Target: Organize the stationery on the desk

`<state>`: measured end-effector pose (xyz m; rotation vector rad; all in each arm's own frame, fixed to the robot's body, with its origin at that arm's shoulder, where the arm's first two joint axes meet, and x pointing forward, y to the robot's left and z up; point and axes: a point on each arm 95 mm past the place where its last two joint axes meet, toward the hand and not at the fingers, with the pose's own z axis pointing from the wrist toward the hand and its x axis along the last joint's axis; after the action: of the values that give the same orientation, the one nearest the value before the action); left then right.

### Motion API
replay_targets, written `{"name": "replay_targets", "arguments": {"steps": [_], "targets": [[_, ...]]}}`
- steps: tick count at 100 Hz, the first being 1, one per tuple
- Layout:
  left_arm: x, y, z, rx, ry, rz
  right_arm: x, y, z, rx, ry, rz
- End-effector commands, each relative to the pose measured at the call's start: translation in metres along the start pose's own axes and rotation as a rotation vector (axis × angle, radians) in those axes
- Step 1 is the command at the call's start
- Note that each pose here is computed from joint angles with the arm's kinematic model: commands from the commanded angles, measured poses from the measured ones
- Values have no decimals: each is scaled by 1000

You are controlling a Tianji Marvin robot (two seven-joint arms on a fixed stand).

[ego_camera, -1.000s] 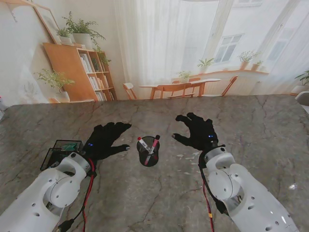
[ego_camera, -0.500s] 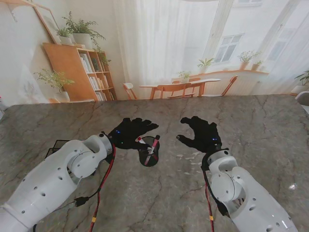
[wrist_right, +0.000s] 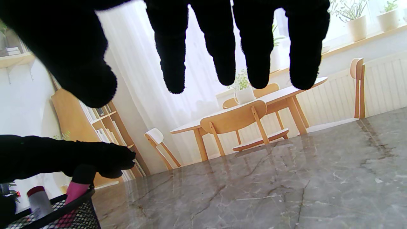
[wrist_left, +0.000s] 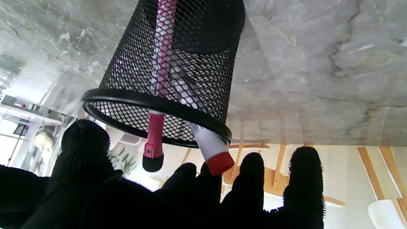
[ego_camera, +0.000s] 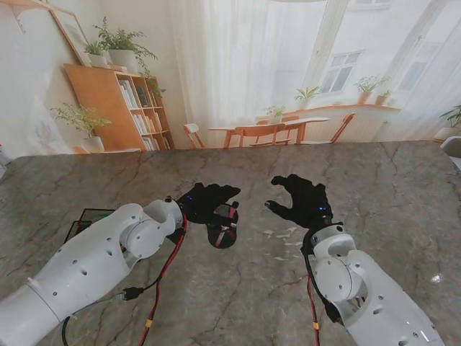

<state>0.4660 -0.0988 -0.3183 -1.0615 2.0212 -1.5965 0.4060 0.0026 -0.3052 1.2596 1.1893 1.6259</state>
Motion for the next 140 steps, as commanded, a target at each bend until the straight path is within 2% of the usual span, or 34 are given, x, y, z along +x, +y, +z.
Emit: {"name": "replay_targets", "arguments": {"steps": [1,29,50,74,91,106,140], "targets": [[6,6,2,-18,2,-6,1,-3,0,20,1,6],[6,21,2,-101,-35,20,1,-4,1,21,1,12],[0,24,4,-111,-55,34,2,-5,1,25,2,15],[-11,22,0,-93,-108,-17,2,-5,2,25,-4,22],[-16,21,-4,-68,-123,-110,2,-5,2,25,-4,22],[-19,22,-10,-68,-121,-100,1,-6,2,25,-4,23],[-28,23,-34,-124,-91,-55,1,-6,2,20,-5,25]]}}
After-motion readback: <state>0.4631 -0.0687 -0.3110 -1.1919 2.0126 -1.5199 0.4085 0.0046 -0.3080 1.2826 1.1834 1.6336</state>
